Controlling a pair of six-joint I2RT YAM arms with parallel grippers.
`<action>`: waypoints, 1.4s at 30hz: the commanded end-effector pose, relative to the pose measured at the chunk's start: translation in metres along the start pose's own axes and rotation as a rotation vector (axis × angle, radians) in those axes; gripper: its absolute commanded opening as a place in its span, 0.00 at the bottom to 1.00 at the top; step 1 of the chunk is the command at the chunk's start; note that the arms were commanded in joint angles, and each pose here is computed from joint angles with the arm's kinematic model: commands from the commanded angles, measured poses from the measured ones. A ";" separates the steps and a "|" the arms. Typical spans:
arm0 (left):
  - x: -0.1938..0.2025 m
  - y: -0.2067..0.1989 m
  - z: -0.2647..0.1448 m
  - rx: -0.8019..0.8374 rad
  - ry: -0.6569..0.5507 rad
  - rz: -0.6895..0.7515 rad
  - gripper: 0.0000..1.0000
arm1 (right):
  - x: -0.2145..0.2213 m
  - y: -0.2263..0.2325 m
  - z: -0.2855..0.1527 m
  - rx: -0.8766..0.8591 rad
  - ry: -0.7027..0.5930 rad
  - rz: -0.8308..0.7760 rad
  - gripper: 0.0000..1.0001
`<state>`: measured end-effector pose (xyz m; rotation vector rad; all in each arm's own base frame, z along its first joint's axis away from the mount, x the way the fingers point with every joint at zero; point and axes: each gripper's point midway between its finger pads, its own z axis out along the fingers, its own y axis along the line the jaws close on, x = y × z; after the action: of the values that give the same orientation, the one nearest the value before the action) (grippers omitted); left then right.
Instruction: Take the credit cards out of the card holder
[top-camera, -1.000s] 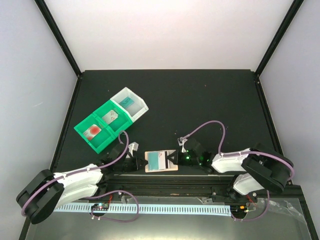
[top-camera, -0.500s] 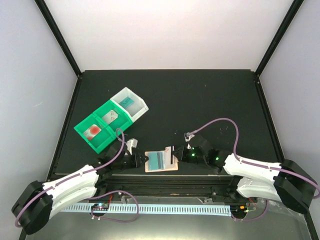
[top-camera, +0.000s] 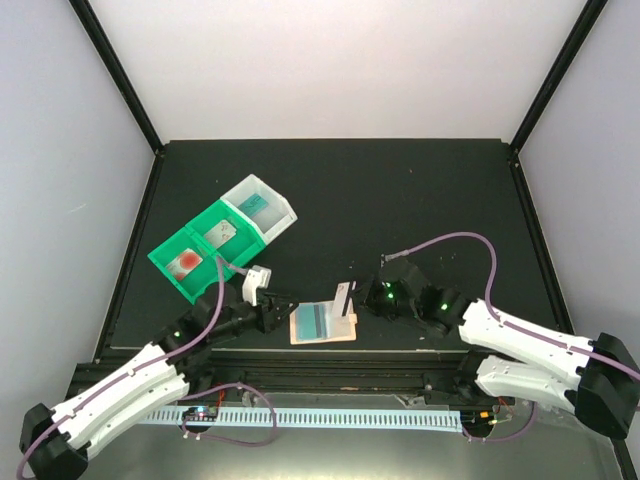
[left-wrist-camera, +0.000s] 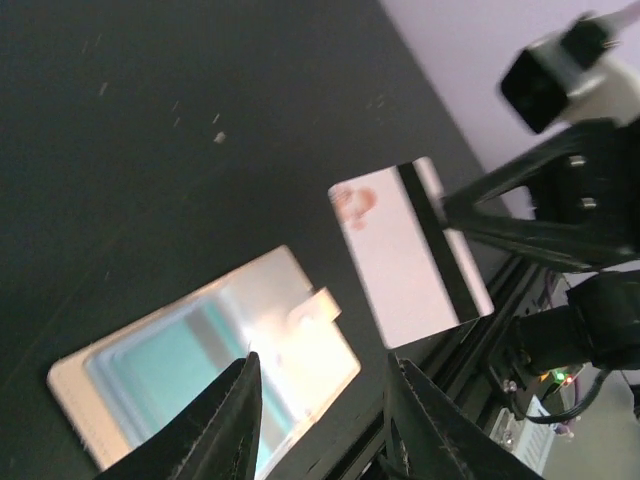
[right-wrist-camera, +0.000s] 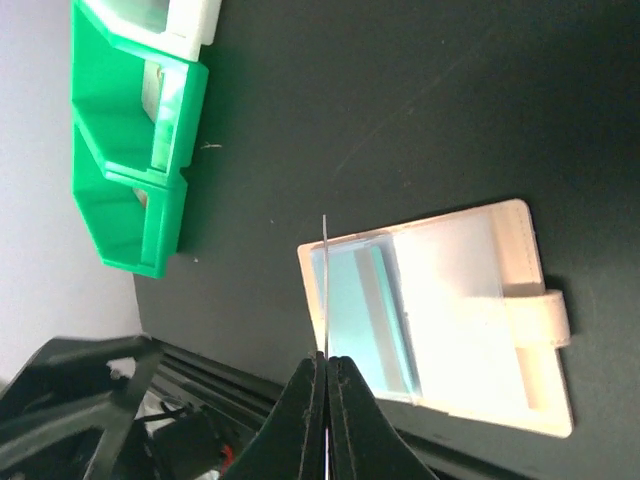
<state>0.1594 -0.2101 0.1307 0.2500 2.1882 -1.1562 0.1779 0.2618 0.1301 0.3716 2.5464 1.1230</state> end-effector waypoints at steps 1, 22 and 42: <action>-0.034 -0.031 -0.019 0.031 -0.128 0.225 0.36 | -0.004 0.014 -0.009 0.008 0.006 0.149 0.01; -0.026 -0.088 -0.040 0.206 -0.183 0.620 0.38 | 0.060 0.026 0.012 -0.024 0.414 0.538 0.01; 0.014 -0.102 -0.024 0.210 0.014 0.784 0.47 | 0.046 0.030 0.012 -0.035 0.372 0.634 0.01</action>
<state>0.0929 -0.2509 0.1997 1.0520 1.6896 -0.9640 0.1385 0.3022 0.1309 1.0778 2.8218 1.5196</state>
